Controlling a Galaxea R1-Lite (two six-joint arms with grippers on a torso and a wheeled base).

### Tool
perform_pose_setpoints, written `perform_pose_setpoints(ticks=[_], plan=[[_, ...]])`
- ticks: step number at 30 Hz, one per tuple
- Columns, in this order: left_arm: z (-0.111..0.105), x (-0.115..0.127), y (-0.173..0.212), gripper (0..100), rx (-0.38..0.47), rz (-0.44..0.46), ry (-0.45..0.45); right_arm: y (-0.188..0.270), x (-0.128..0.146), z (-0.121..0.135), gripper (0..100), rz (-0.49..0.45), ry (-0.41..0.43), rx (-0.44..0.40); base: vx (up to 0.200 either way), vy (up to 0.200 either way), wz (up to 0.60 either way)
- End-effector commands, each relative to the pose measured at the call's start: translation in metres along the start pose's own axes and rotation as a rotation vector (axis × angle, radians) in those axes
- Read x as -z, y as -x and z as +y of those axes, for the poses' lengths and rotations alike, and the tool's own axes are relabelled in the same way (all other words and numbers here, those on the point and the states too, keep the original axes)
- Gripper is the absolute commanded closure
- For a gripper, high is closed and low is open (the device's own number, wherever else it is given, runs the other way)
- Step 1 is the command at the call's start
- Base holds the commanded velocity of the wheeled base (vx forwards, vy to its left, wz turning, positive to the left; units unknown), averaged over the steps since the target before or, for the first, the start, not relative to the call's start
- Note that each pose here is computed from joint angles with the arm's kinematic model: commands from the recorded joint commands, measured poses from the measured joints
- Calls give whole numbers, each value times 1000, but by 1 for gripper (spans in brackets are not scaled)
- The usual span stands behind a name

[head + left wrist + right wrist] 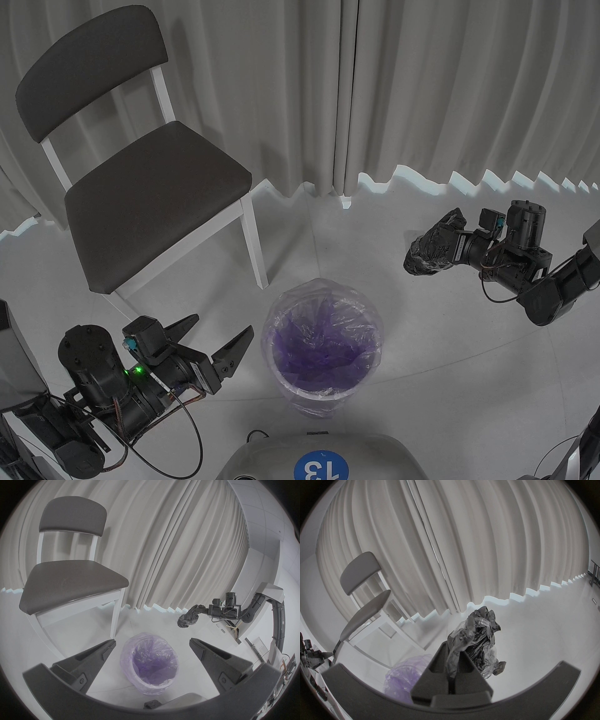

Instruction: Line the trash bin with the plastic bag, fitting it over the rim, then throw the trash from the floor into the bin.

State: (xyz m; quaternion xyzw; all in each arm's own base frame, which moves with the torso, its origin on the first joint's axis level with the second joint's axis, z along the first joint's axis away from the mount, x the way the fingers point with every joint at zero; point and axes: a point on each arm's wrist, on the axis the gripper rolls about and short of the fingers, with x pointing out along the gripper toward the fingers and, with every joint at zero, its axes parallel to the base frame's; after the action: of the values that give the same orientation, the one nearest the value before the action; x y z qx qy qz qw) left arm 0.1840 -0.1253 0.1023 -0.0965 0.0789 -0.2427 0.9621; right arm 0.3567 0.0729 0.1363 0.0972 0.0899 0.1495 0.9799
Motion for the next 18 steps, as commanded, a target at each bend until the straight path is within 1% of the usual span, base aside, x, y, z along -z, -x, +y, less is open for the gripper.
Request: perform_pose_setpoints(ticks=[1,2,4,6,11,12,13,14,16,18], plan=[[1,4,1,0,-5,10,-1,4,10,17,100,4,13,-44,0,0,0],[1,4,1,0,-5,10,-1,4,10,17,100,4,13,-44,0,0,0],[2,5,1,0,-9,17,-2,9,17,34,100,12,21,-90,0,0,0],[2,5,0,0,-11,16,-1,17,17,45,100,3,29,-121,0,0,0],[2,10,-2,0,-13,39,-6,33,34,70,100,37,89,-203,0,0,0],[2,10,-2,0,-13,39,-6,33,34,70,100,37,89,-203,0,0,0],[3,13,-3,0,-18,54,-6,37,42,80,100,42,100,-237,0,0,0],[3,13,-3,0,-19,55,-6,38,43,81,100,43,101,-240,0,0,0],[4,18,-4,0,-22,76,-8,44,51,94,100,47,109,-284,0,0,0],[2,19,-6,0,-16,82,-10,46,54,98,100,52,112,-294,0,0,0]])
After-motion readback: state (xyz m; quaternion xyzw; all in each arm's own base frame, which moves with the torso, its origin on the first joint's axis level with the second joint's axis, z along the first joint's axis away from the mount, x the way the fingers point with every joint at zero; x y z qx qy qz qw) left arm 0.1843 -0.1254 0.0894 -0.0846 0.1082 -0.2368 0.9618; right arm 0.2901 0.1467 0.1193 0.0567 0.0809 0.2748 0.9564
